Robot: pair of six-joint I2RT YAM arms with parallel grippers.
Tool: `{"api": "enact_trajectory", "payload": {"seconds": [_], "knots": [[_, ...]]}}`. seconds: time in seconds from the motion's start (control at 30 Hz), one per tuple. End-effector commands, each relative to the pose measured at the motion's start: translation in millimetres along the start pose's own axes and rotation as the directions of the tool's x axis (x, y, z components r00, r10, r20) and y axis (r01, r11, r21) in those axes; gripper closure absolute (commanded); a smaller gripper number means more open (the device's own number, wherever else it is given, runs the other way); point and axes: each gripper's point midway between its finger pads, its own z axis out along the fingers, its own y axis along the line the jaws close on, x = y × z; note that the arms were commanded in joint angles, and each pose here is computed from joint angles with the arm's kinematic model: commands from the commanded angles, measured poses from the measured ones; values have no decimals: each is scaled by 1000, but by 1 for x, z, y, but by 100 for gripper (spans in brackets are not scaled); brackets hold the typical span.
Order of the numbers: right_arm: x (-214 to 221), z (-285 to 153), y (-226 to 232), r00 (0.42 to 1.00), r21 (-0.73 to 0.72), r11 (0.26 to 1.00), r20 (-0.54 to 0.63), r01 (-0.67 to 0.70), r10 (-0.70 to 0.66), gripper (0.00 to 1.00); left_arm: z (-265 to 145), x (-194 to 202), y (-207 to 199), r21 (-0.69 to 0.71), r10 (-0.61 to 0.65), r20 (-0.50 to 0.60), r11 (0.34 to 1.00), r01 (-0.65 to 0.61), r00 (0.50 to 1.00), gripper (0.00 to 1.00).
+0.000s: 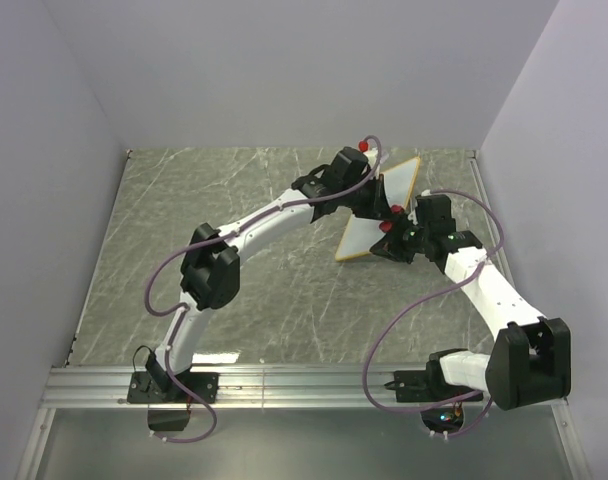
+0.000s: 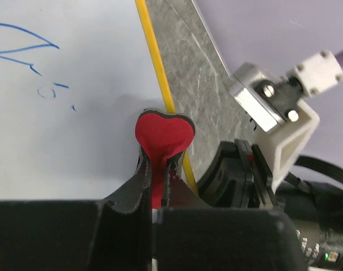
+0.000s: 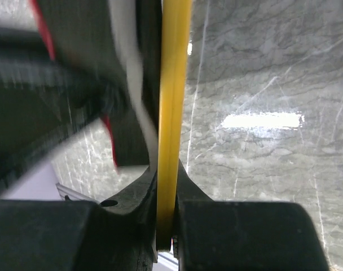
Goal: Erase the whiteboard
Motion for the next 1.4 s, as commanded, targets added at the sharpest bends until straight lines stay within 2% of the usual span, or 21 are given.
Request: {"api": "enact_trajectory", "payload": {"seconds": [0.0, 0.3, 0.57, 0.67, 0.8, 0.97, 1.2, 1.3, 1.37], "knots": [[-6, -9, 29, 997, -106, 992, 22, 75, -73, 100, 17, -8, 14, -5, -13, 7, 1000, 13, 1000, 100], [19, -21, 23, 992, -141, 983, -31, 116, -121, 100, 55, -36, 101, -26, -149, 61, 988, 151, 987, 100], [33, -24, 18, 989, -160, 980, -64, 119, -131, 100, 89, -19, 160, -75, -212, 53, 974, 216, 976, 100], [32, -25, 21, 988, -168, 978, -66, 126, -139, 100, 88, -20, 142, -25, -166, 29, 986, 167, 986, 100], [31, -23, 25, 987, -179, 975, -72, 128, -143, 100, 67, -35, 92, 77, -10, 33, 997, 8, 999, 100], [36, -18, 28, 982, -192, 971, -98, 140, -161, 100, 42, -24, 40, 188, 165, -18, 969, -159, 986, 100], [41, -13, 25, 976, -183, 971, -127, 154, -178, 100, 4, 8, -6, 308, 255, -133, 929, -205, 958, 100], [43, -11, 25, 974, -183, 971, -134, 157, -182, 100, -7, 10, -18, 325, 264, -129, 922, -211, 956, 100], [43, -10, 26, 973, -186, 970, -136, 159, -185, 100, -5, 6, -12, 281, 240, -112, 938, -201, 964, 100]]}}
